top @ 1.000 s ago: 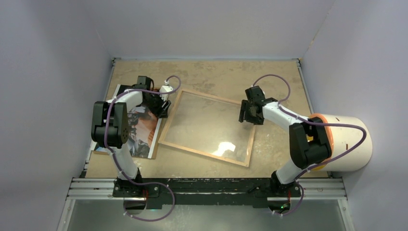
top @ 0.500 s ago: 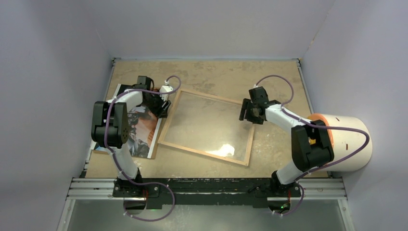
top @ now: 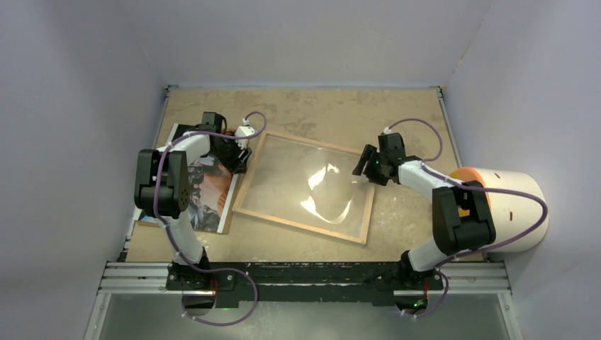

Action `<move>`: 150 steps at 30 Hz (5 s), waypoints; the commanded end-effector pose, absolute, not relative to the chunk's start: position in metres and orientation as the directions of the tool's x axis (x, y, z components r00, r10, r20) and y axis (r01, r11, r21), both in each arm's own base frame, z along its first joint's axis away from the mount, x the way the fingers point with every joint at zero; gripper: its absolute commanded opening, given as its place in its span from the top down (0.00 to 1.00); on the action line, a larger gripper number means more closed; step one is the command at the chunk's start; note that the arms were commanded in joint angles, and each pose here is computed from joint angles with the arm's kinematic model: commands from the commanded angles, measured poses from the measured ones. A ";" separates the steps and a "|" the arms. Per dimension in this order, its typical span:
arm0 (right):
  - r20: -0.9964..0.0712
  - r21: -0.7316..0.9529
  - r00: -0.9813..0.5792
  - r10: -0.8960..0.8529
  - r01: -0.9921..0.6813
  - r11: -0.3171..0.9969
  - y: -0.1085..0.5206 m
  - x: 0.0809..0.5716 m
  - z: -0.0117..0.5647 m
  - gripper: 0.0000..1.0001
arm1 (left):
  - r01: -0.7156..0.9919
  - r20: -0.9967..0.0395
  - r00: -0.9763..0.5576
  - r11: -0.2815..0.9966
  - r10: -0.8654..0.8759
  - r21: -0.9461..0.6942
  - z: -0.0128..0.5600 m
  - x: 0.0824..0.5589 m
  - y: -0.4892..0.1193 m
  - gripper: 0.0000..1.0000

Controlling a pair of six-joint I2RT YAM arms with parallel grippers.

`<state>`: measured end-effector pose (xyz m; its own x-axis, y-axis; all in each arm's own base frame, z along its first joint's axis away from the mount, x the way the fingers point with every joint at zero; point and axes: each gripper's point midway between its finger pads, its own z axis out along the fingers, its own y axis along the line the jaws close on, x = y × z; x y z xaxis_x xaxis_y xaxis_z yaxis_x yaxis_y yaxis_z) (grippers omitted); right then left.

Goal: Put the photo into the frame
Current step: Place the photo frame item in the photo frame.

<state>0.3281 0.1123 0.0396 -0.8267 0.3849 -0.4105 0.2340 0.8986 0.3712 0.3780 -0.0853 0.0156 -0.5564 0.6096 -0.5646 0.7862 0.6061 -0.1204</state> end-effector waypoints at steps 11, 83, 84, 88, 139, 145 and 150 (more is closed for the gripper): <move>-0.205 0.506 -0.896 0.393 0.247 0.826 0.149 0.292 0.024 0.34 | 0.756 -0.368 -0.655 0.577 0.660 -0.310 -0.049 0.307 -0.090 0.47; -0.307 0.451 -0.901 0.306 0.146 0.881 0.188 0.295 0.035 0.01 | 0.692 -0.471 -0.719 0.460 0.511 -0.556 0.026 0.284 -0.116 0.20; -0.335 0.429 -0.891 0.305 0.144 0.892 0.183 0.298 0.041 0.01 | 0.686 -0.474 -0.725 0.467 0.499 -0.558 0.028 0.285 -0.117 0.20; -0.387 0.338 -0.876 0.288 0.156 0.928 0.161 0.292 0.055 0.01 | 0.672 -0.489 -0.740 0.523 0.461 -0.524 0.027 0.294 -0.117 0.14; -0.333 0.431 -0.810 0.483 0.325 0.842 0.105 0.297 0.018 0.14 | 0.812 -0.581 -0.469 0.583 0.665 0.011 0.079 0.515 -0.182 0.34; -0.394 0.431 -0.787 0.474 0.297 0.852 0.099 0.293 0.038 0.16 | 0.790 -0.594 -0.518 0.611 0.616 -0.055 0.135 0.443 -0.154 0.24; -0.465 0.427 -0.768 0.442 0.243 0.871 0.100 0.313 0.060 0.16 | 0.718 -0.570 -0.639 0.667 0.517 -0.200 0.127 0.370 -0.120 0.23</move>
